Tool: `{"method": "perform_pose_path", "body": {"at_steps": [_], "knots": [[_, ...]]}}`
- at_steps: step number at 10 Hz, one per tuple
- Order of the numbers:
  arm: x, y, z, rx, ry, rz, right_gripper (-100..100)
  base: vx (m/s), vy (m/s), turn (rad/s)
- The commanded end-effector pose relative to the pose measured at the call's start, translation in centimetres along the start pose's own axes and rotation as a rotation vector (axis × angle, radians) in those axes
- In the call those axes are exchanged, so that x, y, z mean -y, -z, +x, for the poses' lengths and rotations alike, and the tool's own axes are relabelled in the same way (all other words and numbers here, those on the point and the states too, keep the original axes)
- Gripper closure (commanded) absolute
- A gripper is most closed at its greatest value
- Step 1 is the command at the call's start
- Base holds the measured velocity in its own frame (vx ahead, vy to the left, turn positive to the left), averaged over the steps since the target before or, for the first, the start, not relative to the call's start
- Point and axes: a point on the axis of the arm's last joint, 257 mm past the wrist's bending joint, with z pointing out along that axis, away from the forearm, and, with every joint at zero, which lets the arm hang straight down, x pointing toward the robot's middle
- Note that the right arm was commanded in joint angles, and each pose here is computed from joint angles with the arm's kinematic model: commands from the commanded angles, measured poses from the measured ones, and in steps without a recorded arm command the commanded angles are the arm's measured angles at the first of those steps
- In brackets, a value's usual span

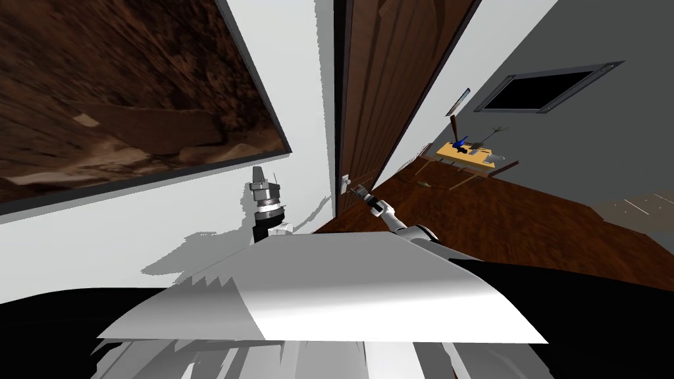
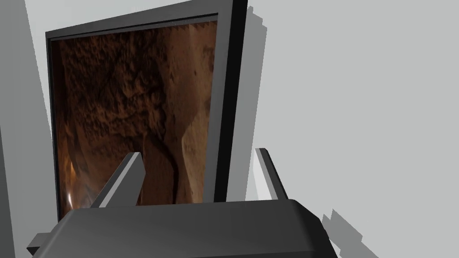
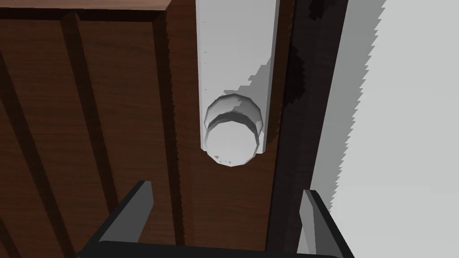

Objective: Pull the door open

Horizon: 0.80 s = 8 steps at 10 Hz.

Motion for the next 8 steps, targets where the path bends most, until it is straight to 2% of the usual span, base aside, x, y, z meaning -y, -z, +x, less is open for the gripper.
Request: {"method": "perform_pose_path", "body": {"at_steps": [1, 3, 5, 8], "knots": [[0.02, 0.23, -0.03, -0.002, 0.004, -0.007, -100, -0.152, -0.121, -0.045], [0.04, 0.28, -0.02, -0.003, 0.005, -0.008, -100, -0.138, -0.078, -0.020], [0.05, 0.06, 0.00, -0.001, 0.004, 0.001, -100, 0.120, 0.053, 0.047], [0.04, -0.32, -0.01, 0.003, 0.004, 0.014, -100, 0.185, 0.121, 0.040]]}}
